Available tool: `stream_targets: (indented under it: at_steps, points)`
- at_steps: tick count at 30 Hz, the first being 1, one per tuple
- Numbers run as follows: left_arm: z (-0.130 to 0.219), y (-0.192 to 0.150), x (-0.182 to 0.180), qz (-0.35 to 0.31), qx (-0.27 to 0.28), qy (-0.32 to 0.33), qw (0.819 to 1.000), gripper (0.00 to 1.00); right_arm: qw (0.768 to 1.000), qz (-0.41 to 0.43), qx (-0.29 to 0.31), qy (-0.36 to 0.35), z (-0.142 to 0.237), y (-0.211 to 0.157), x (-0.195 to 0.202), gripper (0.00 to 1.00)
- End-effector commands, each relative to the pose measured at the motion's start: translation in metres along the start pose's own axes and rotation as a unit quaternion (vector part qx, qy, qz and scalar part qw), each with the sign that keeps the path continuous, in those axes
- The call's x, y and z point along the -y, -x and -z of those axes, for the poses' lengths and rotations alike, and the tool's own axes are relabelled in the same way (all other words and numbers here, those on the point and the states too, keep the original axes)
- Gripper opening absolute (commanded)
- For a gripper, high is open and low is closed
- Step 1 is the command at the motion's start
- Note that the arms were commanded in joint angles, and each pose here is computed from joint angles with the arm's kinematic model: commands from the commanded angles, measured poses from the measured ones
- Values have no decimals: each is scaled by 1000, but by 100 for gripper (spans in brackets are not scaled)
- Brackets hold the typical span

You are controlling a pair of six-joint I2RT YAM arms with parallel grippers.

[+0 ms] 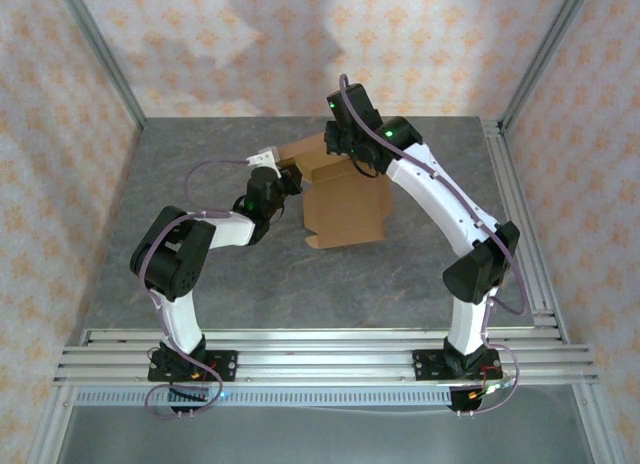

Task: Fold the paper box

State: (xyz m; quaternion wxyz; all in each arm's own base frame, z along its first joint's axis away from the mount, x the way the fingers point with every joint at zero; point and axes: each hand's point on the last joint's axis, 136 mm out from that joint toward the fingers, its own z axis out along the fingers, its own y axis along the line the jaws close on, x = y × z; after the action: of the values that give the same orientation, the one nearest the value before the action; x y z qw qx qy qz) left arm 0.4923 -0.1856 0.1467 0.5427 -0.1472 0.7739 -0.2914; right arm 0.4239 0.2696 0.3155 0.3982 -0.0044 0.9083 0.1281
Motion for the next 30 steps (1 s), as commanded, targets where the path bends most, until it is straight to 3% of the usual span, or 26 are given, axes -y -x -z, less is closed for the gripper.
stream_targets:
  at_steps: [1,3,5,6,10,17,23,30]
  points:
    - [8,19,16,3,27,-22,999,0,1000,3,4,-8,5,3,3,0]
    - [8,17,15,4,25,-21,999,0,1000,3,7,-6,7,4,3,2]
    - [7,17,14,7,24,-20,999,0,1000,1,12,-2,11,6,3,37]
    - [8,17,14,8,23,-19,1000,0,1000,3,16,2,14,7,2,47]
    - [5,15,11,22,13,-24,999,0,998,43,30,14,38,7,-5,64]
    - [1,9,2,24,-18,-39,999,0,992,78,98,4,85,23,20,69]
    - [5,0,-9,-71,-71,4,995,0,994,10,105,18,83,23,70,69]
    - [29,-5,-23,-231,-206,75,948,0,995,-50,82,33,47,-10,112,68]
